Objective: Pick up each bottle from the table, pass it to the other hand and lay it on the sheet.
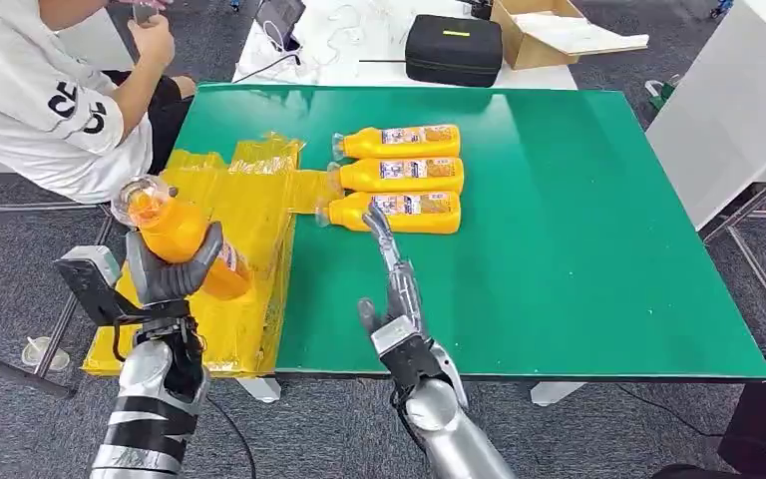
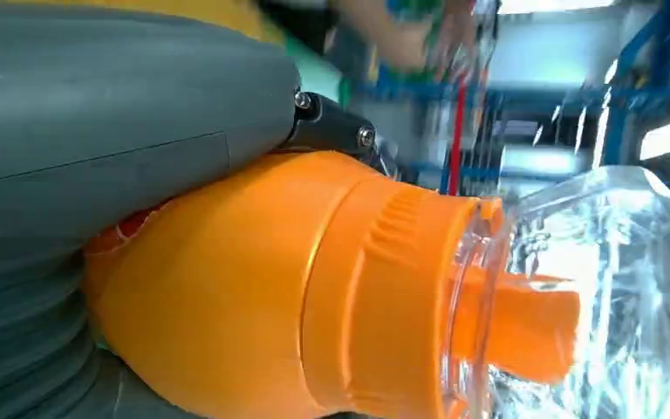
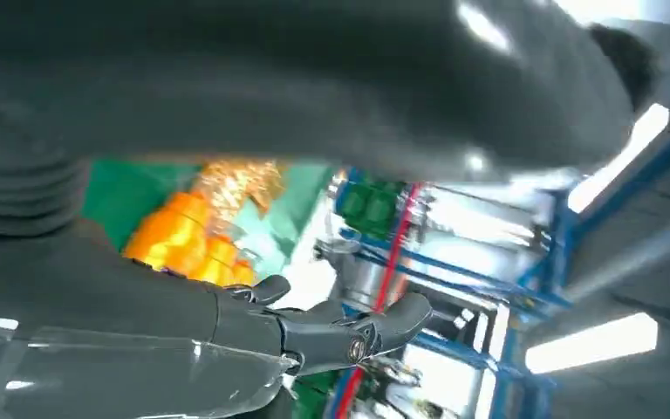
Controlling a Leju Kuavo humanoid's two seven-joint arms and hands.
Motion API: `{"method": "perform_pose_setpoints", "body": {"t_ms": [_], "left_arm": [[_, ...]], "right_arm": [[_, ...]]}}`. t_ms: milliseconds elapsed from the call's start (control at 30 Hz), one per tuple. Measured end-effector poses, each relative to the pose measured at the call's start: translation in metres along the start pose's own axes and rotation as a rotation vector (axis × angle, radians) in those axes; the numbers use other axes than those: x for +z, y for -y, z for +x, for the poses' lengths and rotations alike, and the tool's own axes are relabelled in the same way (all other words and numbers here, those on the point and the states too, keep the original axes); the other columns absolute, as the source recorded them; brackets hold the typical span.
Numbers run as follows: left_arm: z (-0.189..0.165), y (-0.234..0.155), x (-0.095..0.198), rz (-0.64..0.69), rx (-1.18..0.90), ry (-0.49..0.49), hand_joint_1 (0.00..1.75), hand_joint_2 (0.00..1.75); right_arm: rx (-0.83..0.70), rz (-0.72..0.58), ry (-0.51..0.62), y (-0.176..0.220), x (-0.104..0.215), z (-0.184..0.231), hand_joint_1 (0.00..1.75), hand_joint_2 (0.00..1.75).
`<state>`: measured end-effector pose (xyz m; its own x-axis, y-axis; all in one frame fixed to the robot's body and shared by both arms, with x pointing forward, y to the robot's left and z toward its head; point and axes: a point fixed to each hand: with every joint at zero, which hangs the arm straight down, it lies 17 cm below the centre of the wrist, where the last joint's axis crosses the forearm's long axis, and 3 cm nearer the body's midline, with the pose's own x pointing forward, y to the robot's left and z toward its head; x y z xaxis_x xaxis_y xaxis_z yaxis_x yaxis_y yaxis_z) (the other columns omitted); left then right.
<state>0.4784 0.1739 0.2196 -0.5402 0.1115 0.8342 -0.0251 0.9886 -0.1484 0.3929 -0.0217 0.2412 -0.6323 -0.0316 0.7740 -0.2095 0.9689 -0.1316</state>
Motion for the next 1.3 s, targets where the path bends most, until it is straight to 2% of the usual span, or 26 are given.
{"method": "perform_pose_setpoints", "body": {"t_ms": [100, 133, 200, 300, 467, 633, 733, 933, 1100, 1300], "left_arm": [[0.002, -0.008, -0.017, 0.003, -0.266, 0.066, 1.75, 1.75], [0.004, -0.011, -0.025, 0.0, -0.36, 0.095, 1.75, 1.75], [0.002, -0.007, -0.037, -0.04, -0.548, 0.149, 1.75, 1.75], [-0.014, 0.012, -0.047, -0.189, -0.799, 0.209, 1.75, 1.75], [-0.036, 0.018, -0.047, -0.289, -0.873, 0.192, 1.75, 1.75], [-0.089, 0.045, -0.013, -0.678, -1.1, 0.196, 1.75, 1.75], [-0.113, 0.04, 0.002, -0.804, -1.149, 0.149, 1.75, 1.75], [-0.154, 0.017, 0.038, -1.018, -1.162, -0.021, 1.75, 1.75], [-0.17, 0.003, 0.056, -1.097, -1.152, -0.108, 1.75, 1.75], [-0.181, -0.006, 0.074, -1.124, -1.07, -0.23, 1.75, 1.75]], "right_arm": [[-0.011, -0.083, 0.072, 0.015, -0.004, 0.022, 0.0, 0.0], [-0.018, -0.106, 0.086, 0.018, -0.007, 0.028, 0.0, 1.75], [-0.04, -0.128, 0.098, 0.02, -0.01, 0.035, 0.0, 1.75], [-0.081, -0.117, 0.104, 0.013, -0.014, 0.04, 0.0, 1.75], [-0.108, -0.104, 0.108, 0.007, -0.016, 0.043, 0.0, 1.75], [-0.157, -0.037, 0.118, -0.01, -0.02, 0.047, 0.0, 1.75], [-0.17, -0.01, 0.105, -0.018, -0.019, 0.044, 0.0, 1.75], [-0.189, 0.033, 0.079, -0.029, -0.015, 0.038, 0.0, 1.75], [-0.201, 0.064, 0.054, -0.037, -0.012, 0.031, 0.0, 1.75], [-0.211, 0.087, 0.034, -0.046, -0.008, 0.026, 0.0, 1.75]]}}
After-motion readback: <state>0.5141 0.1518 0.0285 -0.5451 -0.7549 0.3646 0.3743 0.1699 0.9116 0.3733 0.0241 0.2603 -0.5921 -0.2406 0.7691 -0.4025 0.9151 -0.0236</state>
